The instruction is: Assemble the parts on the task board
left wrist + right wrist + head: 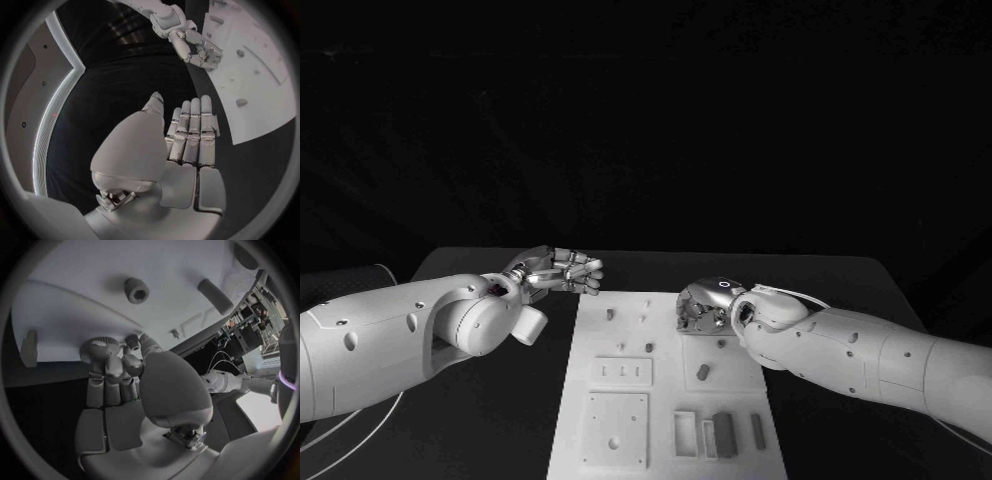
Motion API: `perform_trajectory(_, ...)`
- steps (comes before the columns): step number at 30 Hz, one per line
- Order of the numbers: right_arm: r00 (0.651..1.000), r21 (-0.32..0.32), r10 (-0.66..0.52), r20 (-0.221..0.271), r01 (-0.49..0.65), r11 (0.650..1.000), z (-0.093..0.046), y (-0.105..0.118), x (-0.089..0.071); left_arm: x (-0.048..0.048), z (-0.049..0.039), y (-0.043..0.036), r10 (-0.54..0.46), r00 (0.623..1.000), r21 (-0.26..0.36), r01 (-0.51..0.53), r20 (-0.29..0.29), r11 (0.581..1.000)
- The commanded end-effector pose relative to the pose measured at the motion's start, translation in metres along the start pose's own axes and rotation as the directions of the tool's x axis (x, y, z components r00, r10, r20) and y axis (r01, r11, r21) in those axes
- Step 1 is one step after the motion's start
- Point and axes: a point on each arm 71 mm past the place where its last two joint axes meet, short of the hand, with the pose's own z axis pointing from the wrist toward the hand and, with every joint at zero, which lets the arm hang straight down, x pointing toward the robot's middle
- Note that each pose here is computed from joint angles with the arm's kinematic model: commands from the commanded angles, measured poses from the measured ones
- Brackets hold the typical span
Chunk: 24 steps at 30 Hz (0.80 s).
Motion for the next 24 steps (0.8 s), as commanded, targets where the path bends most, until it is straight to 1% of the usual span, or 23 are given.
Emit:
perform_trajectory(1, 0.998, 0.018, -0.005, -0.067, 0.006, 1.000, -0.0040, -0.0027, 0.0129, 0.0008, 0.0004, -0.0021, 0.001, 1.000, 0.013, -0.001, -0.008, 1.000)
perform_trajectory(14, 0.998, 0.021, -0.005, -0.066, 0.006, 1.000, -0.0065, -0.0050, 0.0128, 0.0002, 0.0009, -0.0020, 0.002, 1.000, 0.012, -0.002, -0.006, 1.000)
perform_trajectory(24, 0.997, 0.013, -0.009, -0.071, 0.010, 1.000, -0.0063, -0.0023, 0.0134, 0.0000, 0.0012, -0.0019, 0.003, 1.000, 0.011, -0.003, -0.005, 1.000)
